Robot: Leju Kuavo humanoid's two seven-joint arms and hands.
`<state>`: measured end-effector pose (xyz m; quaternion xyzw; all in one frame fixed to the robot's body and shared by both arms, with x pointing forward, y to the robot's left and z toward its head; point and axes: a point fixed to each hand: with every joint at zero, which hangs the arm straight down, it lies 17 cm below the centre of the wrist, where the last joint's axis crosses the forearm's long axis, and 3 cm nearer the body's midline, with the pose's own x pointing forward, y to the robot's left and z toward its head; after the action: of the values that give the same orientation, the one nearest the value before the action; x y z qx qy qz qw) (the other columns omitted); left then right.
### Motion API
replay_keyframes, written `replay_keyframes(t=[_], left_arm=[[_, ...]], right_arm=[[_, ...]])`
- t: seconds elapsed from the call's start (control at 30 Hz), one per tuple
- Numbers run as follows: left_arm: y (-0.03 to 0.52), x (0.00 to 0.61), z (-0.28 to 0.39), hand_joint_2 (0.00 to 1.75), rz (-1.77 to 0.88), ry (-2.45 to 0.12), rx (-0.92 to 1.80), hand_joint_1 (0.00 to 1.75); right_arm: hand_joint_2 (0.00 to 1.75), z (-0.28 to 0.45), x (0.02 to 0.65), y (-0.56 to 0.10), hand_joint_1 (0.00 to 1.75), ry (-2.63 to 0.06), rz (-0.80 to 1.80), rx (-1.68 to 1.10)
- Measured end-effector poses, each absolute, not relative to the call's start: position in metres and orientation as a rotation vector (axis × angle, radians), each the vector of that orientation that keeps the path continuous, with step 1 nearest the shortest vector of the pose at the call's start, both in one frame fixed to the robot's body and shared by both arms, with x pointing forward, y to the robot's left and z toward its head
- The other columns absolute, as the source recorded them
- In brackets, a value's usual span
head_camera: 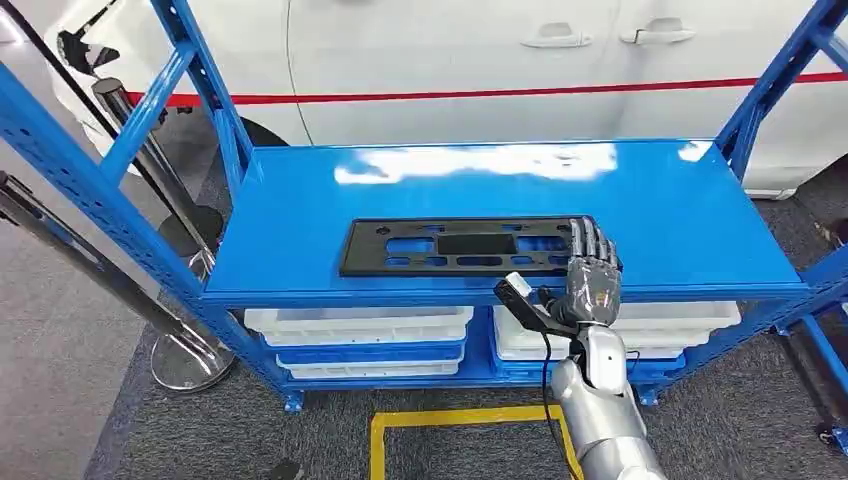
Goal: Take the parts from the cabinet and place them on the table.
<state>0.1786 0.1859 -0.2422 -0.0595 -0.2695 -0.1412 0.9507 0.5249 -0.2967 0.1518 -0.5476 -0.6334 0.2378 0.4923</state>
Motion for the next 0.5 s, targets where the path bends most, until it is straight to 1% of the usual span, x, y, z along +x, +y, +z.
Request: replay_keyframes(t=[0.5], left_arm=[[0.1804,0.1804,-0.2396,0.00,-0.333,-0.575,-0.131,0.00]], right_arm=[[1.75,0.1443,0.5226,-0.3025,0.00,-1.524,0.573,-1.320]])
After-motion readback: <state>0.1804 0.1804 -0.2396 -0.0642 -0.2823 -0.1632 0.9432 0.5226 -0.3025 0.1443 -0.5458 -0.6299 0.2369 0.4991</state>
